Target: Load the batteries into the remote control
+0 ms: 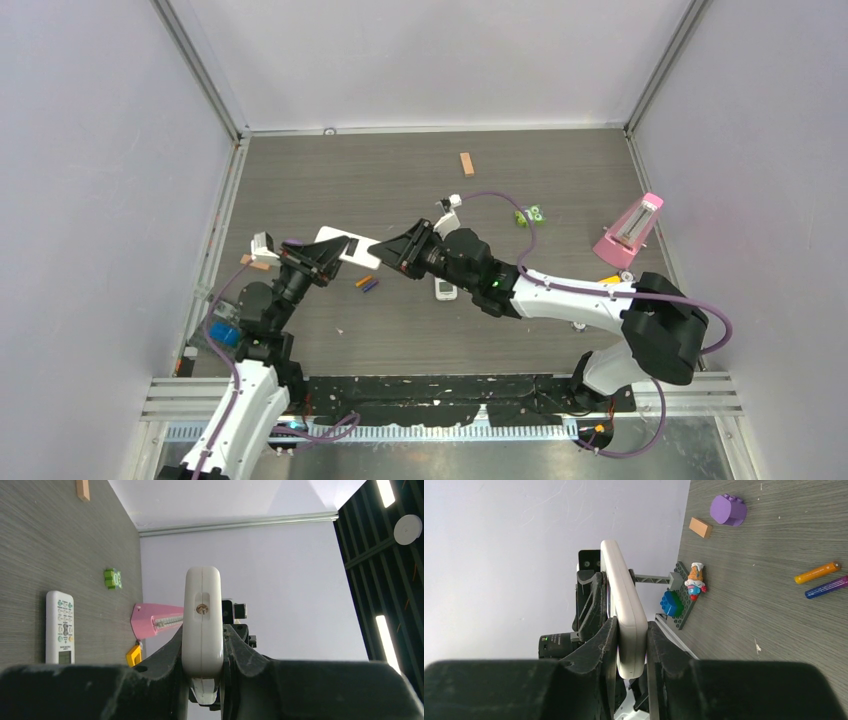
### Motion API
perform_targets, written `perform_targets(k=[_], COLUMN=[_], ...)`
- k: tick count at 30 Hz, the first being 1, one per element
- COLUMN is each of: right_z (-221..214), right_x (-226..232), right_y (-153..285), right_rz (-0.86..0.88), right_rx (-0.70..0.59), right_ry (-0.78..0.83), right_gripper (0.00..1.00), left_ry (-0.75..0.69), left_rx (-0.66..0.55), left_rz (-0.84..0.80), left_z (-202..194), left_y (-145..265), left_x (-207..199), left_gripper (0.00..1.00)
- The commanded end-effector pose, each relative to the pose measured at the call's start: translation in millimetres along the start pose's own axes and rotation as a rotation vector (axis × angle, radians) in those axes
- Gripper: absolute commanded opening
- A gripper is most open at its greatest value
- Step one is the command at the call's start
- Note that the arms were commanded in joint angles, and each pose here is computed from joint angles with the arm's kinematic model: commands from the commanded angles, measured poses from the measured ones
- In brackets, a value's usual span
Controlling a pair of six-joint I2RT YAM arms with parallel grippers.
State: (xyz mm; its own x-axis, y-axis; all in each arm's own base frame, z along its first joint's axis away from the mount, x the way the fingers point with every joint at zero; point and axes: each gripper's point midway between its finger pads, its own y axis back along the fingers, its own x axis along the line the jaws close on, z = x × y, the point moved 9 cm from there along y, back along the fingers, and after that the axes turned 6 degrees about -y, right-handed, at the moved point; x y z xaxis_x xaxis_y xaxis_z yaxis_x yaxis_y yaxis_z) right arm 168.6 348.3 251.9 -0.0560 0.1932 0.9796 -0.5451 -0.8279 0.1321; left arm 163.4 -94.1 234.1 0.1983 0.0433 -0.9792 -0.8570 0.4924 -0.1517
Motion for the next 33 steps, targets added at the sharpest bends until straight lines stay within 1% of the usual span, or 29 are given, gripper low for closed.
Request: perform_targets(k=[1,4,6,8,10,12,13,14,17,18,20,24,27,30,31,33], right_z=[-39,-36,-32,-28,-25,-22,-20,-19,-13,-12,-7,0,3,2,3,0], right_x=[-36,-32,-29,-27,-27,-26,-19,-21,-6,-7,3,9,12,20,22,26], right_y=[-2,4,8,14,21,28,32,36,51,54,69,91,102,110,111,110], right_rz=[-0.149,-0.138,-0.128,-0.119,-0.111,-0.099,-0.072,-0.070,-0.006,0.002,0.053,0.103,0.143,0.185,0.171,0.161], right_rx=[0.227,0.210,0.198,0.185,0.179,0.174,0.167,0.164,0.155,0.163,0.158,0.167,0.189,0.248,0.269,0.352], right_ry=[0.068,0.078,0.090,0.104,0.121,0.135,0.140,0.150,0.191,0.218,0.265,0.384,0.521,0.639,0.687,0.742], right_gripper=[0.24,0.27,0.30,0.36,0.43,0.54,0.57,0.62,0.71,0.79,0.86,0.89,0.89,0.89,0.89,0.87], left_ry=[-0.194,-0.219,-0.239,-0.268,-0.296,-0.317,-0.326,-0.334,-0.345,-0.348,-0.354,-0.386,-0.440,-0.497,-0.515,-0.557], left_rx=[0.414,0.381,0.366,0.336,0.304,0.282,0.276,0.271,0.271,0.273,0.282,0.314,0.373,0.447,0.468,0.501], left_rz=[-0.313,-0.301,-0.256,-0.236,-0.215,-0.203,-0.198,-0.196,-0.185,-0.180,-0.176,-0.200,-0.228,-0.276,-0.294,-0.341], left_z=[-36,-35,-35,-33,-32,-30,-30,-29,-29,-29,-29,-31,-34,-36,-37,-38], left_y=[26,26,25,25,25,25,25,25,24,24,24,26,27,29,30,33], left_x=[-60,-58,-54,-53,-51,-52,-53,-53,-52,-51,-50,-52,-57,-64,-67,-73], left_gripper=[0.00,0.00,0.00,0.00,0.00,0.00,0.00,0.00,0.00,0.00,0.00,0.00,0.00,0.00,0.00,0.00])
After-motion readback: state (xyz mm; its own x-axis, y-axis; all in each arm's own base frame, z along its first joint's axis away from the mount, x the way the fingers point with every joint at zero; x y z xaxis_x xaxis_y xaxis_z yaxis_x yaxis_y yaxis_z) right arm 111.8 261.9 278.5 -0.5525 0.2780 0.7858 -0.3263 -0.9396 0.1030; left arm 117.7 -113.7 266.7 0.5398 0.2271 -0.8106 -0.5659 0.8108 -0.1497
